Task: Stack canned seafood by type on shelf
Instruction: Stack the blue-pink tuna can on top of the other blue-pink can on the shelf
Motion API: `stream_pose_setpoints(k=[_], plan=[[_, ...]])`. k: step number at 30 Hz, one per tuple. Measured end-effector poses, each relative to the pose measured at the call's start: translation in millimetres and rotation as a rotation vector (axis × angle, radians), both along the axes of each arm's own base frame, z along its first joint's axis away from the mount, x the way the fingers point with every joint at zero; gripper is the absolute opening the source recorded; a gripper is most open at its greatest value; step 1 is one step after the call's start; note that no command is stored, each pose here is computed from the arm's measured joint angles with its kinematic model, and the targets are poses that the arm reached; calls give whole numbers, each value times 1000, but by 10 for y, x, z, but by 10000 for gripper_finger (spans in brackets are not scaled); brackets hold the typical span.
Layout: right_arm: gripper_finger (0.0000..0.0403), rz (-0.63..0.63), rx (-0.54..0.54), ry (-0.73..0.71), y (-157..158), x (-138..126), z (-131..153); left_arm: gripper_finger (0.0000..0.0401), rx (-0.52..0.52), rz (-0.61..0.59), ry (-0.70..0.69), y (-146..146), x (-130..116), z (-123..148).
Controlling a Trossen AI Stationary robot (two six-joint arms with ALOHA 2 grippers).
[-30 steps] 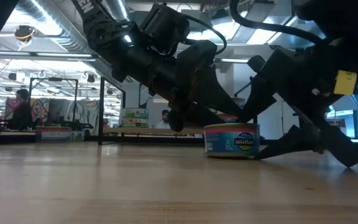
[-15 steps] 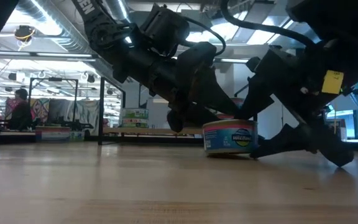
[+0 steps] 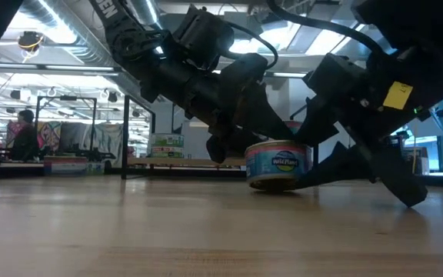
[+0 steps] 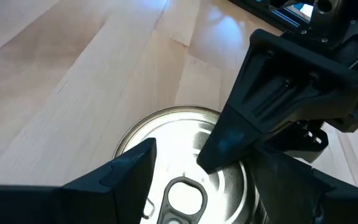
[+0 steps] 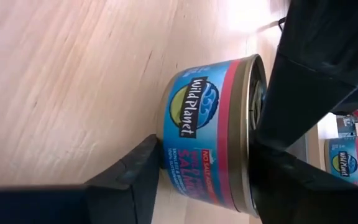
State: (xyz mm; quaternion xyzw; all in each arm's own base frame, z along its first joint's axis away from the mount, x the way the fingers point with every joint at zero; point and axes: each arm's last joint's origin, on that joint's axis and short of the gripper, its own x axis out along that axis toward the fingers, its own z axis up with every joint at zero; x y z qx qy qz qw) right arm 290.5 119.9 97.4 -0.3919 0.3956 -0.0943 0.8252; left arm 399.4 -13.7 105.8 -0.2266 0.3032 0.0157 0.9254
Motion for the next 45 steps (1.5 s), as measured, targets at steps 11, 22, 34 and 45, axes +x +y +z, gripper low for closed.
stream_pose_setpoints(k=[11, 22, 34, 45], plan=[[189, 81, 67, -63, 283, -133, 153, 253, -21, -16, -4, -68, -54, 203], [187, 136, 66, -99, 525, -299, 219, 253, 136, 59, 140, -171, -289, 478], [187, 53, 40, -150, 420, -227, 250, 253, 332, 25, 138, -690, -701, 624], [187, -71, 50, -185, 93, -14, 285, 253, 194, 126, -92, -597, -1472, 351]])
